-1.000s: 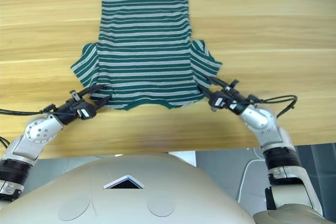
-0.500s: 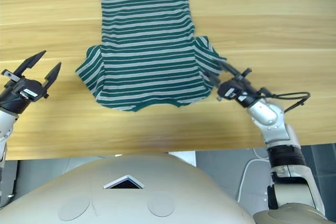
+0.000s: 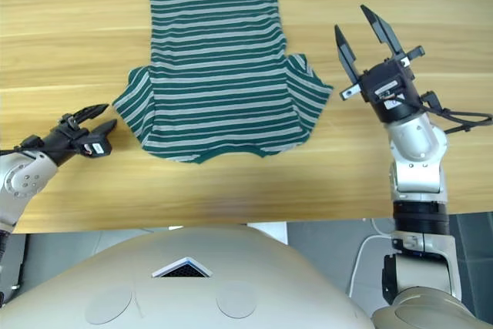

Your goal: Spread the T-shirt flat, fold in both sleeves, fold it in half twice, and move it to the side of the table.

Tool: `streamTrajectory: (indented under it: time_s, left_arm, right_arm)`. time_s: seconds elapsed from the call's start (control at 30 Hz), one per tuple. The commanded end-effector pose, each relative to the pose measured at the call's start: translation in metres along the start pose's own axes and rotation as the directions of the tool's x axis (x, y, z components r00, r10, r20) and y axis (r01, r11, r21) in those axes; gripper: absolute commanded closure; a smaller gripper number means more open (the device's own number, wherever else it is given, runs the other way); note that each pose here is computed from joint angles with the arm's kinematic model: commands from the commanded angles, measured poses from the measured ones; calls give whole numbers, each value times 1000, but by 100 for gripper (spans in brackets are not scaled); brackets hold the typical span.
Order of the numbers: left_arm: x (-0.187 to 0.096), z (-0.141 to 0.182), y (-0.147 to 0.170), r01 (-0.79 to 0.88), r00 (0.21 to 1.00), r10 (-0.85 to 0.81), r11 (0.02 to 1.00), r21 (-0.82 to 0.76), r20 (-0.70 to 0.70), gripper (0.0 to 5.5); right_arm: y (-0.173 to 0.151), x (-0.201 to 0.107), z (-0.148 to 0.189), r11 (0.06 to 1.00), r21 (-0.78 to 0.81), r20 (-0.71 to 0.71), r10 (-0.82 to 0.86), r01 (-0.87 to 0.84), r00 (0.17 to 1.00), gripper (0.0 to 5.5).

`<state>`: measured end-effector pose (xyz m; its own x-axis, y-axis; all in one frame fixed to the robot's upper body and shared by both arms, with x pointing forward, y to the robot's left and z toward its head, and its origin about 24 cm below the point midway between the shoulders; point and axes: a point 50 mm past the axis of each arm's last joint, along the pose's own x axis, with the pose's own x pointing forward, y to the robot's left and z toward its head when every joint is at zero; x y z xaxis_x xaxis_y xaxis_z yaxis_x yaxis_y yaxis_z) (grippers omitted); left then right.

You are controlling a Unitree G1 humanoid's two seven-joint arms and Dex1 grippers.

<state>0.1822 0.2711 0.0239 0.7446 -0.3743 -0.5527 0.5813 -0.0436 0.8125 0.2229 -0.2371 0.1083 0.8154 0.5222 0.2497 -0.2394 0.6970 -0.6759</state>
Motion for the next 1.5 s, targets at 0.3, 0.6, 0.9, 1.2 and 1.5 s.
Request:
streamTrajectory:
  time_s: [0.3,0.6,0.9,1.2,1.5]
  left_arm:
    - [23,-2,-12,121,993,-121,986,111,-11,347]
    - [35,0,-13,142,989,-146,979,148,14,422]
    - [34,2,-13,130,990,-135,981,141,28,548]
    - [41,22,16,-171,982,162,981,96,96,548]
    - [47,43,32,-293,943,265,948,121,203,548]
  right_arm:
    - [5,-5,-4,1000,-8,-30,-15,15,999,368]
    - [9,-4,-7,1000,5,-30,-24,24,999,364]
    - [10,-4,-11,999,10,-40,-34,34,999,364]
    - [13,-3,-14,999,17,-45,-33,34,998,364]
    - [19,-3,-19,1000,24,-56,-15,16,998,364]
